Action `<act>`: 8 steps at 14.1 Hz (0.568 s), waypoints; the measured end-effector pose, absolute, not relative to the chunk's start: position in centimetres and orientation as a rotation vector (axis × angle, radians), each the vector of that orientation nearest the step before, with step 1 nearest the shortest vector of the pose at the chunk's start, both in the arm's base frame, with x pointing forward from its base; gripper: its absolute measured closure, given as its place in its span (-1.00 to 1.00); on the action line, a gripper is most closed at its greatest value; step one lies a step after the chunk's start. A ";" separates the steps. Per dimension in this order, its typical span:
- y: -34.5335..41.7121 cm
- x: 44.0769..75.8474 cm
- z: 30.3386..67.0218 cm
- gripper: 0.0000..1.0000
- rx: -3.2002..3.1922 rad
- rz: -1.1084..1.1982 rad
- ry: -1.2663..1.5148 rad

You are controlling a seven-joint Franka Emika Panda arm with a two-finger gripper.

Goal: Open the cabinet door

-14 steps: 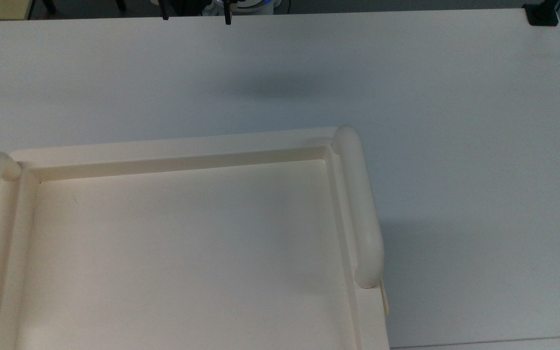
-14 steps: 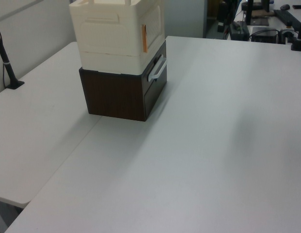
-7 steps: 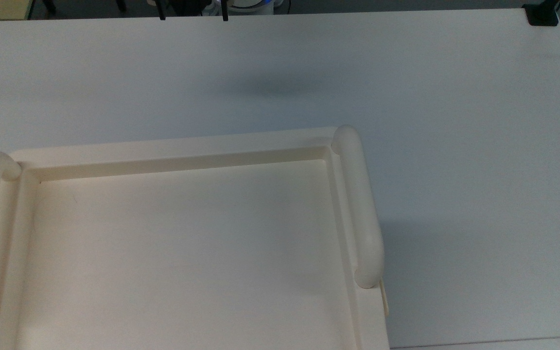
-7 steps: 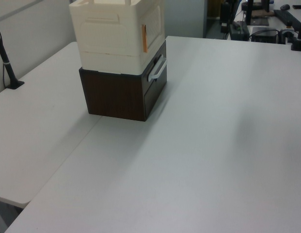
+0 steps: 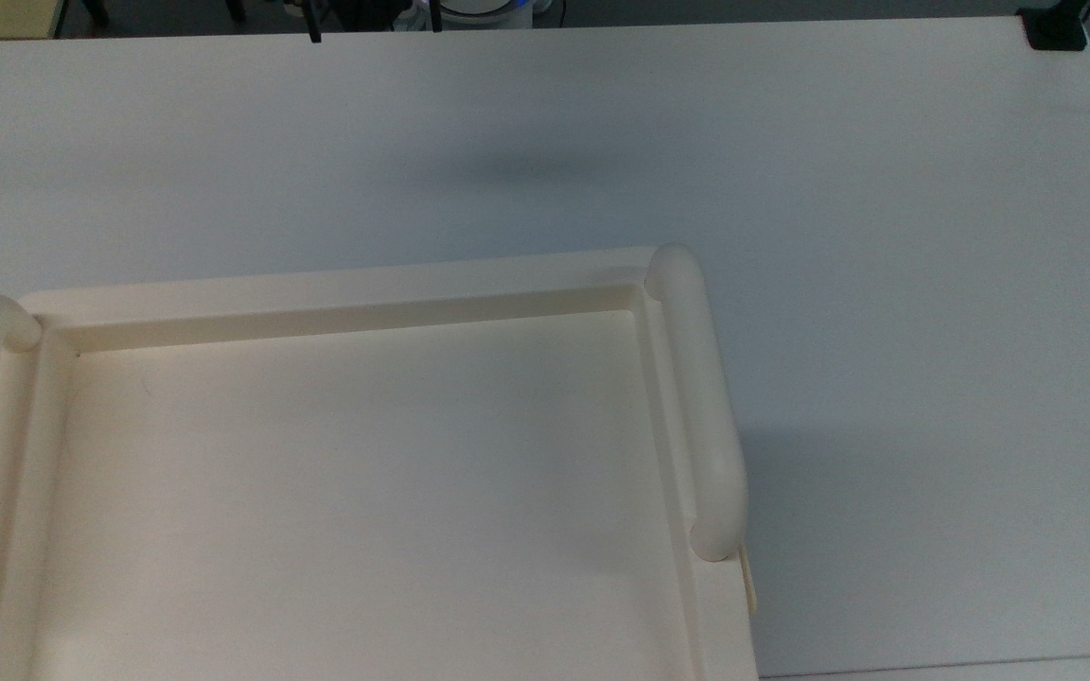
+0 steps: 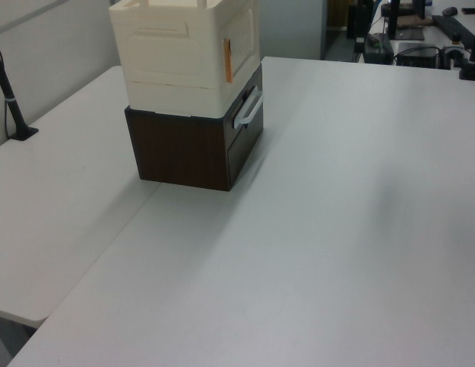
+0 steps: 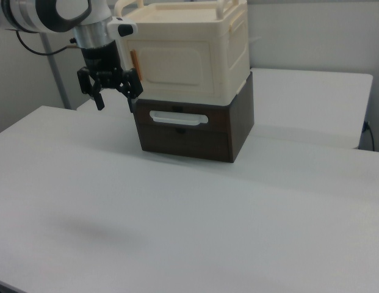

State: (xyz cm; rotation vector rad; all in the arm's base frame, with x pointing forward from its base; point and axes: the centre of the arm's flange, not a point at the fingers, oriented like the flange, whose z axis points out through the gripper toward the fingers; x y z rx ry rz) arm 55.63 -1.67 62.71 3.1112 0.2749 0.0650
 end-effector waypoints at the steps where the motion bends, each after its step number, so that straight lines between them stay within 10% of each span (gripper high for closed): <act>1: -1.6 55.6 62.7 -0.93 3.109 0.064 0.294; 8: 0.4 57.3 65.0 -0.32 3.224 0.374 0.319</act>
